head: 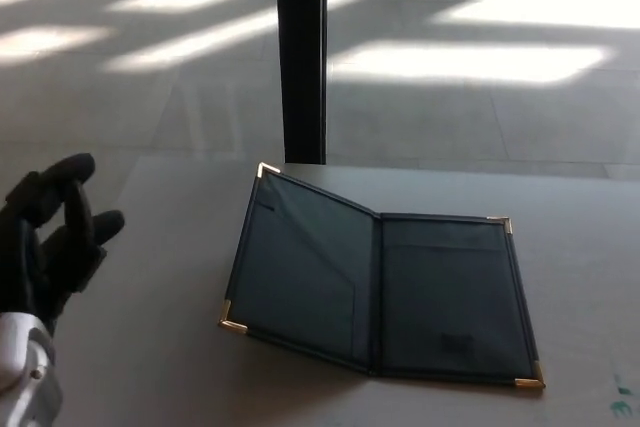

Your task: The robot uses its left hand to push the cover of the diary kept in the middle of the desk to close it

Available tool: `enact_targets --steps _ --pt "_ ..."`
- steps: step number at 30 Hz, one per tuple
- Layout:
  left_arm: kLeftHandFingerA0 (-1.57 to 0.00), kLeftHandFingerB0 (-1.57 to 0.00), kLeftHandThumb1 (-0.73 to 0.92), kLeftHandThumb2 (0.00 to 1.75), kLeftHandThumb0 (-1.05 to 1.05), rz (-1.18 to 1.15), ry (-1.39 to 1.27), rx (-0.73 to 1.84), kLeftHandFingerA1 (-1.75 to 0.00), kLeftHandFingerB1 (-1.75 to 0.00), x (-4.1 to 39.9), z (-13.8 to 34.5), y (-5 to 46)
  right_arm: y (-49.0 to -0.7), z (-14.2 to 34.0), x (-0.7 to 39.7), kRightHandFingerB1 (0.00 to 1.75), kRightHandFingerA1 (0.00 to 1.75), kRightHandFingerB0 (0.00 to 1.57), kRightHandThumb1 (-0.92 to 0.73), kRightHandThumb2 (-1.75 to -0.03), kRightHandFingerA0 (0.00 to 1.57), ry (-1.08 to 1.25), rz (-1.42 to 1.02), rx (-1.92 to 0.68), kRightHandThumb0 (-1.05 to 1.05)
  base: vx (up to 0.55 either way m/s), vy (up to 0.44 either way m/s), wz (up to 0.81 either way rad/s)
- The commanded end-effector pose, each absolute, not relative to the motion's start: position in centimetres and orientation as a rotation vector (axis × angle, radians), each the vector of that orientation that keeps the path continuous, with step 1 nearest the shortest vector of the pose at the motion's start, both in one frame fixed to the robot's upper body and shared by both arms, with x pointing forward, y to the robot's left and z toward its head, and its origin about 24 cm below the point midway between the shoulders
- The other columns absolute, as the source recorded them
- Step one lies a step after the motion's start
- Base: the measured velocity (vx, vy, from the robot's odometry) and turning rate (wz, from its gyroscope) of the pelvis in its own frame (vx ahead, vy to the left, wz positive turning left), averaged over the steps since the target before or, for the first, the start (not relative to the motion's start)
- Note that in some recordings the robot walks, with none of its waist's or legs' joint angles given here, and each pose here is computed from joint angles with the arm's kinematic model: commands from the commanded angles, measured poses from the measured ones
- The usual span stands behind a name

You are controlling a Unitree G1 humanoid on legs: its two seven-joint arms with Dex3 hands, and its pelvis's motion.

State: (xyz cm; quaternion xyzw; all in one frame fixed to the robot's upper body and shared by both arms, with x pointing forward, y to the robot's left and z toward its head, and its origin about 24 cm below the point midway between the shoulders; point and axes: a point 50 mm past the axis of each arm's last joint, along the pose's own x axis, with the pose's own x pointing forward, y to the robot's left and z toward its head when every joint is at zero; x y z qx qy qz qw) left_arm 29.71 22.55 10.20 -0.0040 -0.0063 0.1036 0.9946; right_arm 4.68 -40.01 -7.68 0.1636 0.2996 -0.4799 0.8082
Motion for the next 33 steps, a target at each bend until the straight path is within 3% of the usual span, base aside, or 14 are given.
enact_targets --steps 1,7,9,11,12,14,15,18,19,27,28,30,33 --pt "-0.59 -0.41 0.92 0.85 -0.9 0.151 0.095 0.022 -0.55 -0.46 29.0 8.1 19.7 -40.9 -7.0 4.6 0.43 0.6 0.4 -0.92 -0.73 0.67 0.62 -1.026 0.339 -0.68 0.0 0.0 0.0" --pt "-0.63 -0.43 0.92 0.84 -0.86 0.117 0.17 0.012 -0.54 -0.46 28.6 6.4 17.4 -40.8 -7.0 4.9 0.44 0.61 0.43 -0.92 -0.71 0.7 0.616 -1.042 0.354 -0.66 0.0 0.0 0.0" --pt "-0.57 -0.44 0.85 0.95 -0.94 0.101 0.176 0.023 -0.58 -0.52 28.6 6.0 17.1 -40.7 -7.1 5.0 0.43 0.61 0.43 -0.92 -0.7 0.7 0.608 -1.038 0.375 -0.66 0.0 0.0 0.0" --pt "-0.59 -0.45 0.92 0.86 -0.9 0.088 0.195 0.023 -0.59 -0.5 28.6 5.5 16.8 -40.7 -7.2 5.0 0.44 0.59 0.47 -0.92 -0.68 0.74 0.611 -1.054 0.363 -0.66 0.0 0.0 0.0" --pt "-0.6 -0.44 0.8 1.2 -0.82 0.09 0.21 0.022 -0.67 -0.58 28.6 5.3 16.8 -40.7 -7.2 5.1 0.46 0.64 0.47 -0.92 -0.69 0.75 0.594 -1.077 0.401 -0.66 0.0 0.0 0.0" --pt "-0.6 -0.44 0.8 1.2 -0.82 0.092 0.211 0.02 -0.67 -0.58 28.6 5.3 16.8 -40.7 -7.1 5.2 0.46 0.64 0.47 -0.92 -0.69 0.75 0.604 -1.057 0.376 -0.66 0.0 0.0 0.0" --pt "-0.6 -0.46 0.92 0.84 -0.89 0.106 0.219 0.023 -0.6 -0.5 28.6 5.2 17.1 -40.7 -7.1 5.1 0.43 0.59 0.4 -0.92 -0.71 0.64 0.604 -1.029 0.376 -0.65 0.0 0.0 0.0" --pt "-0.58 -0.47 0.92 0.85 -0.92 0.123 0.216 0.017 -0.6 -0.49 28.6 5.2 17.6 -40.5 -7.3 5.2 0.44 0.62 0.44 -0.92 -0.68 0.7 0.592 -1.051 0.395 -0.65 0.0 0.0 0.0" --pt "-0.58 -0.47 0.92 0.84 -0.91 0.136 0.215 0.024 -0.58 -0.49 28.7 5.3 17.9 -40.5 -7.3 5.3 0.46 0.68 0.52 -0.91 -0.67 0.83 0.598 -1.072 0.384 -0.65 0.0 0.0 0.0" --pt "-0.58 -0.49 0.91 0.86 -0.93 0.151 0.213 0.038 -0.57 -0.5 28.5 5.4 19.4 -40.2 -7.4 5.1 0.45 0.63 0.45 -0.92 -0.71 0.73 0.613 -1.033 0.35 -0.65 0.0 0.0 0.0" --pt "-0.57 -0.5 0.92 0.85 -0.94 0.158 0.218 0.02 -0.57 -0.5 28.4 5.3 19.5 -40.2 -7.4 5.2 0.45 0.63 0.5 -0.92 -0.68 0.77 0.61 -1.048 0.372 -0.67 0.0 0.0 0.0" --pt "-0.58 -0.52 0.92 0.81 -0.92 0.169 0.224 0.004 -0.56 -0.5 28.3 5.1 19.7 -40.1 -7.5 5.1 0.43 0.59 0.42 -0.92 -0.71 0.66 0.595 -1.045 0.406 -0.66 0.0 0.0 0.0" --pt "-0.64 -0.52 0.92 0.81 -0.89 0.209 0.232 -0.046 -0.57 -0.47 28.0 4.8 20.0 -40.0 -7.5 5.0 0.43 0.61 0.38 -0.92 -0.73 0.67 0.595 -1.015 0.385 -0.64 0.0 0.0 0.0"
